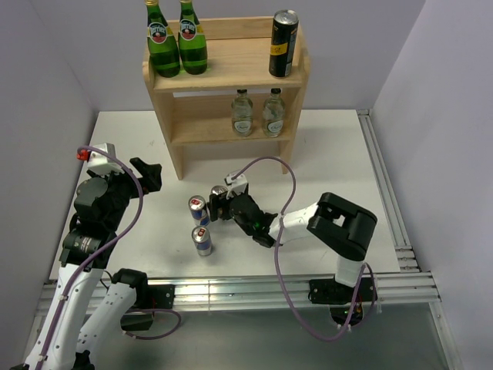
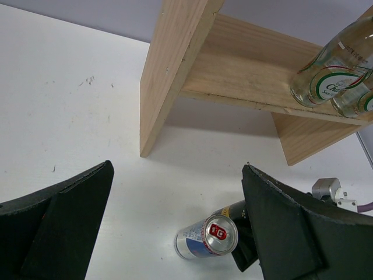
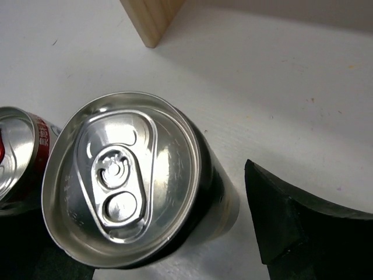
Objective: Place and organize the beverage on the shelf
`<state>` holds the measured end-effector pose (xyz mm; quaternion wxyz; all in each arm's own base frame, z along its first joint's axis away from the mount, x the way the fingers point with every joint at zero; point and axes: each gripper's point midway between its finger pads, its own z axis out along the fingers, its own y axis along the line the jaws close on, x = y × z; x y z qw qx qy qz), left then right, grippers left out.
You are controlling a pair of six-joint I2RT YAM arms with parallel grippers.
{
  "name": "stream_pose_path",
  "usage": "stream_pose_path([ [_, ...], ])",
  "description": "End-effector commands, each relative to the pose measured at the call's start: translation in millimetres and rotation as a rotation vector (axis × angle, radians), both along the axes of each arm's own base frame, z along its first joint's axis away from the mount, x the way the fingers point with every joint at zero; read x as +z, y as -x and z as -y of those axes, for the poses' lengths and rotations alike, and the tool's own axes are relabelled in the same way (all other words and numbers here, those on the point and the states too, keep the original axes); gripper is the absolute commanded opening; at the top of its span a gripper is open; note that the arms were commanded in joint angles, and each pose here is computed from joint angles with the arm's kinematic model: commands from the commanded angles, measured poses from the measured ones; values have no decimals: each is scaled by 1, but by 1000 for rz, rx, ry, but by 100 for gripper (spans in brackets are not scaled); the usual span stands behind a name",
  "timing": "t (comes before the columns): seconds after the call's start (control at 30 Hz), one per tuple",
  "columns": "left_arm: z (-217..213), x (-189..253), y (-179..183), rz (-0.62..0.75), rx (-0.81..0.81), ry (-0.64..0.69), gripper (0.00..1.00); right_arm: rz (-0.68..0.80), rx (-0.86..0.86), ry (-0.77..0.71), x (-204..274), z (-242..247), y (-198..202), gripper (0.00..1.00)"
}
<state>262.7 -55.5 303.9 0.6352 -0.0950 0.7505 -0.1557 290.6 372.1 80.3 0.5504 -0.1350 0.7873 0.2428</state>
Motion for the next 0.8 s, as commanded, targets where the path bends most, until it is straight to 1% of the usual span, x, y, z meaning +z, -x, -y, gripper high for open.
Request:
stream_pose_path([
  [0.0,1,7,-2,31,-12,-4,99,83,-50,-81,30,-8,-19,85],
  [0.03,1,7,-2,33,-12,-4,99,86,-52,-79,29,-8,-20,72],
  [0.1,1,7,-2,33,-12,-4,99,89,-53,-73,29,-7,-19,51],
  [0.13,1,7,-2,33,-12,-4,99,93,-47,-73,31,-7,-20,28],
  [0.17,1,8,-2,33,-10,-4,99,84,-49,-53,29,-6,-19,14],
  [0.23,1,8,-2,34,-10,-3,99,87,-56,-51,40,-4,-19,0],
  [0.3,1,8,-2,36,-10,-3,99,91,-74,-16,46,4,-17,0],
  [0.37,1,9,-2,37,-9,-3,99,115,-69,-11,74,9,-8,0],
  [0.4,1,9,-1,39,-9,-3,99,149,-87,-29,103,17,-7,0],
  [0.47,0,10,-1,40,-9,-2,99,156,-83,-3,133,19,-2,0],
  [0.5,0,10,-1,40,-9,-2,99,192,-112,-54,178,22,-4,0],
  [0.53,0,10,-1,40,-7,-2,99,184,-111,-21,187,28,-1,0],
  [0.57,0,10,-1,42,-7,-2,99,199,-114,-31,206,31,0,0],
  [0.6,-1,10,-1,43,-6,-1,99,246,-135,-79,253,35,-2,0],
  [0.63,-1,10,-1,43,-5,-1,99,243,-142,-42,261,40,-2,0],
  [0.67,-2,11,0,45,-2,-1,99,257,-154,-45,280,44,-2,0],
  [0.7,-2,11,0,46,-1,-1,99,297,-174,-79,321,47,-5,0],
  [0.73,-2,12,1,48,1,-1,99,306,-201,-55,332,53,-7,0],
  [0.77,-3,12,1,49,2,-1,99,330,-213,-61,349,56,-8,0],
])
